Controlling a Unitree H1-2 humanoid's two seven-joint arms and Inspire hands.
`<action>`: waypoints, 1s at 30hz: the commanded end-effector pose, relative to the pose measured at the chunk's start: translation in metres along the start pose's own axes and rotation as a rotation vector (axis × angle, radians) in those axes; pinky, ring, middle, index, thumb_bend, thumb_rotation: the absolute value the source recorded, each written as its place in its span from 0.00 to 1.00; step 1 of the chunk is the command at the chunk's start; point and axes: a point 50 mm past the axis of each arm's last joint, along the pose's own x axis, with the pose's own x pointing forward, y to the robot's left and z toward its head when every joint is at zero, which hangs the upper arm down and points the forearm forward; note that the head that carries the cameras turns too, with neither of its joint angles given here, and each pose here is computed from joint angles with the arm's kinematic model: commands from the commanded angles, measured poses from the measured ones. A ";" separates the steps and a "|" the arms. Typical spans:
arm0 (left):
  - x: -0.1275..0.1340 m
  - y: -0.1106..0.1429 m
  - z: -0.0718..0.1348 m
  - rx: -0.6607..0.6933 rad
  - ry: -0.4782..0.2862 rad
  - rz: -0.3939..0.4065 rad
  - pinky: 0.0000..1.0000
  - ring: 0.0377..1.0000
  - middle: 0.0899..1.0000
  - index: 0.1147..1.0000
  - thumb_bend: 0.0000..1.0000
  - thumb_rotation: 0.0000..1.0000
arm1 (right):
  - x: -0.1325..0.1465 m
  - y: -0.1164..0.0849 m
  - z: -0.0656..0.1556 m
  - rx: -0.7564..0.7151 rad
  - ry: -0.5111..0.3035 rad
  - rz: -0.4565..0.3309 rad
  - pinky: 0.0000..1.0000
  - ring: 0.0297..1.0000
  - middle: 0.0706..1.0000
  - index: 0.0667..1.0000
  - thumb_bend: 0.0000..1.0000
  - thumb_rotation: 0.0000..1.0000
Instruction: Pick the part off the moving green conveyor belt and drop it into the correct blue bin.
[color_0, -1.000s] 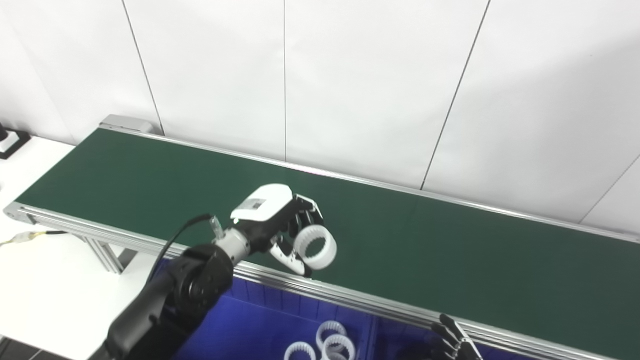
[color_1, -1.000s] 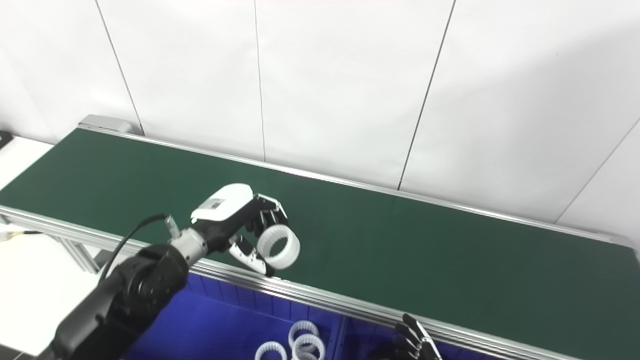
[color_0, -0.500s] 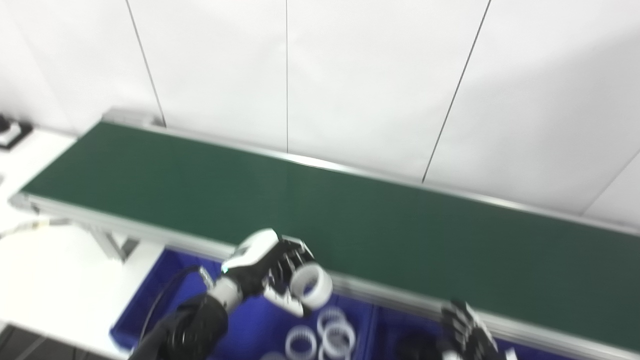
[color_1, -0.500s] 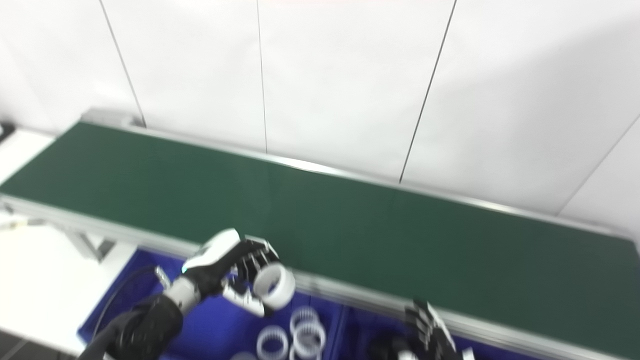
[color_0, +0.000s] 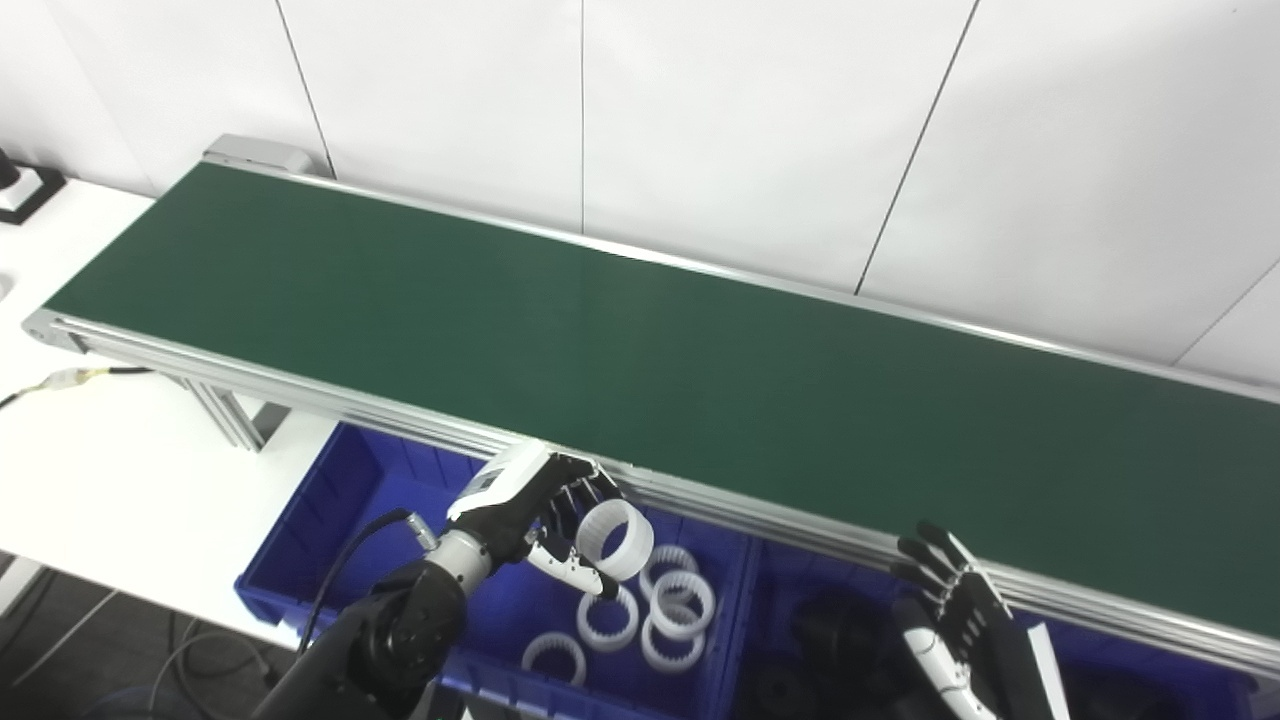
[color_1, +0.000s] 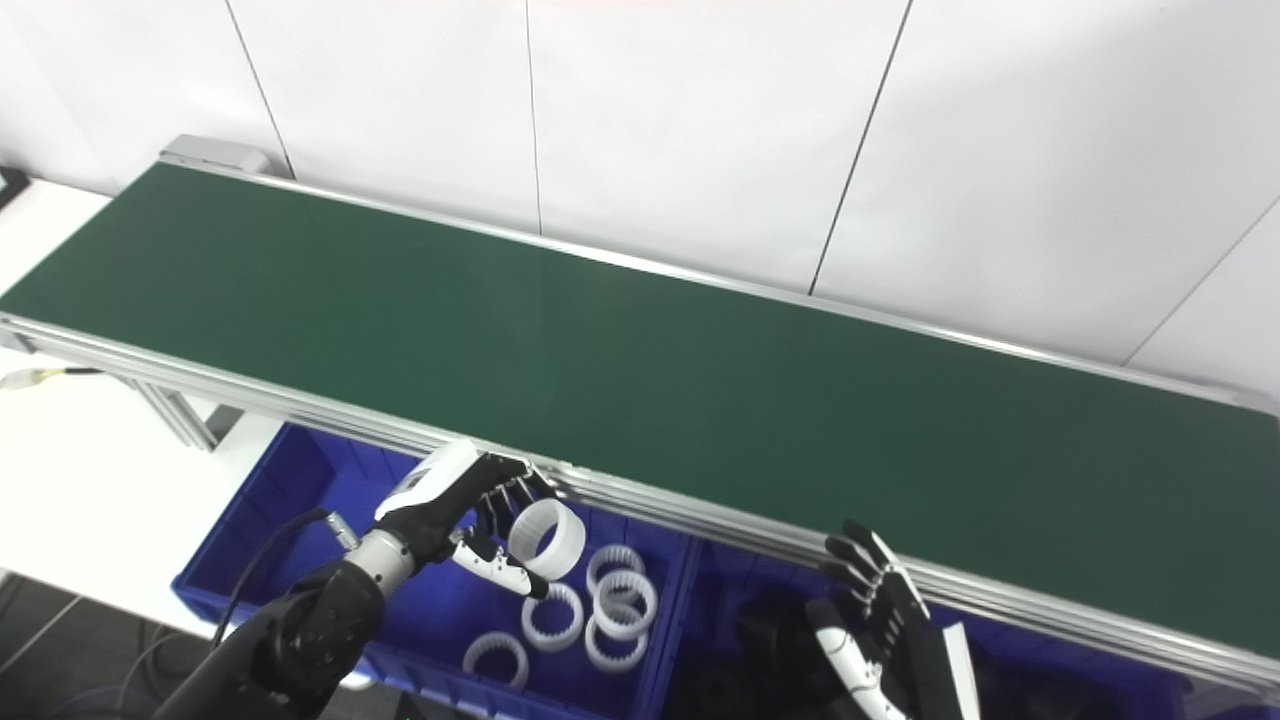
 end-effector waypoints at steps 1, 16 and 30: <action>0.012 0.011 0.009 0.038 -0.064 0.047 0.37 0.39 0.44 0.45 0.50 0.00 | 0.003 -0.003 0.012 0.005 -0.033 -0.004 0.72 0.78 0.81 0.87 0.56 0.59; 0.037 -0.021 -0.021 0.114 -0.014 -0.050 0.43 0.40 0.43 0.45 0.50 0.00 | 0.000 -0.002 0.015 0.012 -0.038 -0.006 0.72 0.78 0.82 0.87 0.55 0.58; 0.037 -0.021 -0.014 0.134 -0.002 -0.078 0.63 0.56 0.55 0.59 0.71 0.08 | 0.001 -0.005 0.013 0.014 -0.030 -0.006 0.72 0.78 0.82 0.87 0.55 0.57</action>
